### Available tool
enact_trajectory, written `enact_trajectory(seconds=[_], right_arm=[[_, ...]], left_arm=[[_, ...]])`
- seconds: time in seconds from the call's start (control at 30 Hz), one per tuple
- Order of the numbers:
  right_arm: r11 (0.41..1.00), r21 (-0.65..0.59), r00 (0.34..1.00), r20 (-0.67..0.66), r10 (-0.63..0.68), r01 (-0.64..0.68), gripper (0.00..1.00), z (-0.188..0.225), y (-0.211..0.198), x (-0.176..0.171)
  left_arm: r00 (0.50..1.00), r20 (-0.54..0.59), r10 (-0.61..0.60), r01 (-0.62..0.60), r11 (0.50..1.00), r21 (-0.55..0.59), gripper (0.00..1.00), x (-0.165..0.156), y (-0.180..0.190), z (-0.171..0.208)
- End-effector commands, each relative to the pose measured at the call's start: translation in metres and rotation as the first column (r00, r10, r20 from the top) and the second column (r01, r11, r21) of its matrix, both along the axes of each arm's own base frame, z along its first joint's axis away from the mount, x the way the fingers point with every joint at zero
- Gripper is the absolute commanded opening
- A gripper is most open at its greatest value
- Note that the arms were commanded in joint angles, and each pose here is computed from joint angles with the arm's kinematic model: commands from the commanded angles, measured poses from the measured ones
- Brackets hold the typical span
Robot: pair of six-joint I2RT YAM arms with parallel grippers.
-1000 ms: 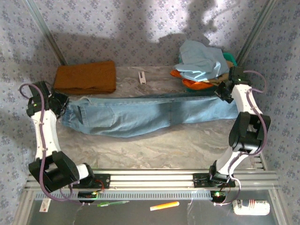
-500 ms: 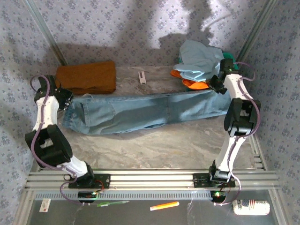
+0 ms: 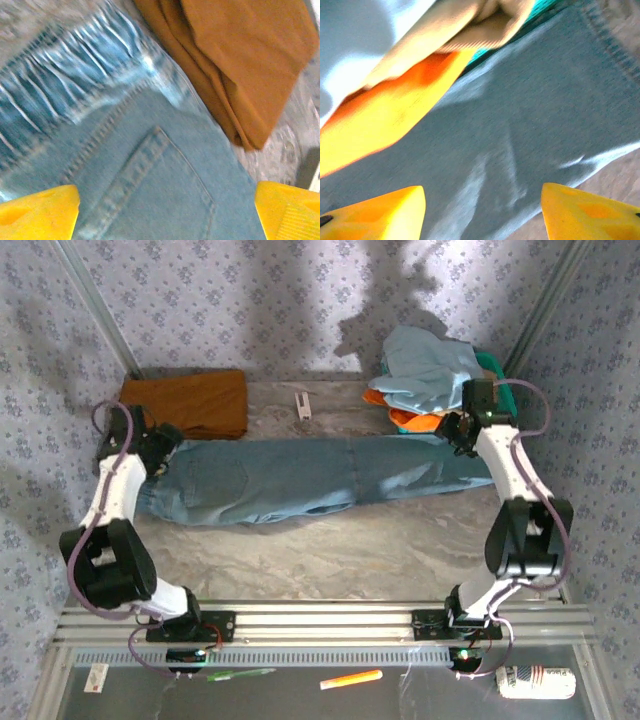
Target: Fold and stack the trousers
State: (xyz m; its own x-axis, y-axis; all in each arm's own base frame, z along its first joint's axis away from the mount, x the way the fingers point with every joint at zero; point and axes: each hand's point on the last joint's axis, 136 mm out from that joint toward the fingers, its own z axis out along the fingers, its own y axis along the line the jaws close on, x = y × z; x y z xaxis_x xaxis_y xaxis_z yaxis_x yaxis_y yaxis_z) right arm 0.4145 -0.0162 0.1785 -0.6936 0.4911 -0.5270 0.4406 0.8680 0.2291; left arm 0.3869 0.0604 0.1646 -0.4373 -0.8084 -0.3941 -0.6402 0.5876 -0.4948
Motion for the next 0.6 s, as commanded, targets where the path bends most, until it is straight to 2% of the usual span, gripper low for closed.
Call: enact_trajectory(seconds=[0.0,0.03,0.07,0.13,0.17,0.27,0.37,0.43,0.5,0.57], right_arm=[[0.997,0.038,0.998,0.014,0.064,-0.064,0.59,-0.016,0.038,-0.005],[0.995,0.045,0.996,0.000,0.089,-0.088,0.55,-0.024,0.050,-0.006],[0.992,0.053,0.993,-0.019,0.114,-0.113,0.47,-0.035,0.062,-0.007],[0.984,0.074,0.984,-0.064,0.166,-0.161,0.24,-0.056,0.083,-0.007],[0.980,0.075,0.978,-0.083,0.189,-0.183,0.17,-0.068,0.092,-0.006],[0.974,0.075,0.961,-0.164,0.222,-0.212,0.05,-0.107,0.103,0.001],[0.978,0.061,0.940,-0.272,0.208,-0.199,0.04,-0.143,0.096,-0.002],[0.980,0.076,0.926,-0.321,0.200,-0.185,0.08,-0.160,0.092,-0.009],[0.981,0.085,0.913,-0.358,0.194,-0.175,0.17,-0.169,0.090,-0.019],[0.979,0.096,0.906,-0.372,0.203,-0.179,0.31,-0.171,0.091,-0.031]], left_arm=[[0.998,0.026,-0.058,0.058,0.998,-0.020,0.87,0.000,-0.030,-0.011],[0.998,0.013,-0.065,0.065,0.998,-0.019,0.87,0.000,-0.035,-0.018],[0.998,0.005,-0.068,0.068,0.997,-0.027,0.85,0.000,-0.040,-0.027],[0.998,-0.002,-0.068,0.067,0.996,-0.063,0.81,0.001,-0.048,-0.046],[0.998,-0.003,-0.062,0.061,0.995,-0.073,0.80,0.001,-0.050,-0.056],[0.999,-0.048,-0.016,0.013,0.998,-0.062,0.77,-0.007,-0.043,-0.085],[0.995,-0.092,0.035,-0.040,0.998,-0.049,0.77,-0.022,-0.033,-0.104],[0.990,-0.109,0.089,-0.094,0.995,-0.033,0.77,-0.035,-0.022,-0.111],[0.980,-0.127,0.150,-0.157,0.987,-0.045,0.77,-0.051,-0.008,-0.117],[0.969,-0.142,0.204,-0.214,0.975,-0.064,0.76,-0.066,0.004,-0.122]])
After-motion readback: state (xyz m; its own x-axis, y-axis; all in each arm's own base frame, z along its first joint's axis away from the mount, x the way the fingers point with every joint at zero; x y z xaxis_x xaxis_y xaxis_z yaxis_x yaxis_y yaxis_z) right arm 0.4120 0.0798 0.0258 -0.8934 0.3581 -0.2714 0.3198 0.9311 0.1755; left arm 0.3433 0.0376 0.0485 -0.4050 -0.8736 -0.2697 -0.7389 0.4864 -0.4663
